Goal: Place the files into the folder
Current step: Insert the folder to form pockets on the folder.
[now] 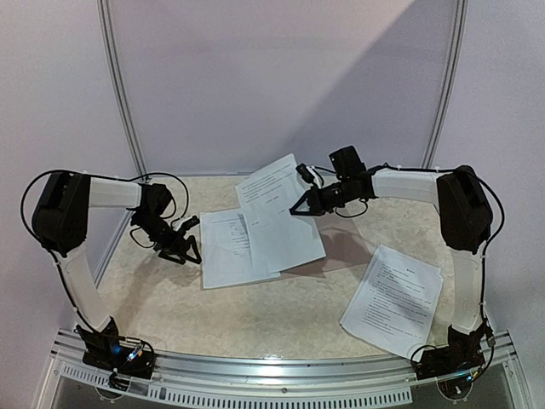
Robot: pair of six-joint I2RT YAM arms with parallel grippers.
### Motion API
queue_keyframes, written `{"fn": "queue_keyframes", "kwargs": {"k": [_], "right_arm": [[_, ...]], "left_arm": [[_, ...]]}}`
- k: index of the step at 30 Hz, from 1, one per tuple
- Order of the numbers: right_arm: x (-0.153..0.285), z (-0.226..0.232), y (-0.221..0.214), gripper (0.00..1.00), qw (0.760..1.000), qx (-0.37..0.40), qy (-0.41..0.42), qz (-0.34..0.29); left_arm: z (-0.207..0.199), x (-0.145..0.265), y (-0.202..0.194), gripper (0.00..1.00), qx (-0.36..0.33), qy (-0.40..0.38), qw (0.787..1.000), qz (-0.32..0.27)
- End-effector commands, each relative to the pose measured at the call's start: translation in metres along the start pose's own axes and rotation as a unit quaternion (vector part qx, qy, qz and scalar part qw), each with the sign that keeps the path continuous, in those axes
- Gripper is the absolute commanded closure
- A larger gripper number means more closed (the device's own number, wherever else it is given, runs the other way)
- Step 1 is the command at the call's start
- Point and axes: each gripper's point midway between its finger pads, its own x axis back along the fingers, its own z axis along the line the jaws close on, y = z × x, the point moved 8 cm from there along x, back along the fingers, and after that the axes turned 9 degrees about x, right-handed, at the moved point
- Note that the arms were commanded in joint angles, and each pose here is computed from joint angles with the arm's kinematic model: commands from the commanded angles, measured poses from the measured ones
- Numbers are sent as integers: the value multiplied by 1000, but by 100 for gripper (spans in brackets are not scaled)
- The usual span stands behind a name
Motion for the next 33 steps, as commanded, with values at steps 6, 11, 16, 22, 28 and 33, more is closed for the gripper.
{"fn": "queue_keyframes", "kwargs": {"k": [6, 11, 16, 22, 28, 33], "right_arm": [[-47, -30, -20, 100, 986, -144, -19, 81], [-55, -26, -16, 100, 984, -161, -11, 70], [-72, -24, -15, 100, 979, -191, 10, 66], [-86, -25, -11, 100, 975, -213, -2, 60], [-83, -32, 1, 100, 978, -203, -34, 34], [-84, -38, 11, 100, 980, -196, -38, 20]], "left_arm": [[14, -27, -2, 21, 58, -22, 998, 32], [15, -29, -1, 23, 66, -25, 997, 35], [15, -32, -2, 25, 71, -31, 996, 39], [16, -34, -2, 26, 75, -33, 996, 46], [15, -32, -1, 26, 72, -33, 996, 41], [16, -33, -2, 26, 73, -32, 996, 44]]}}
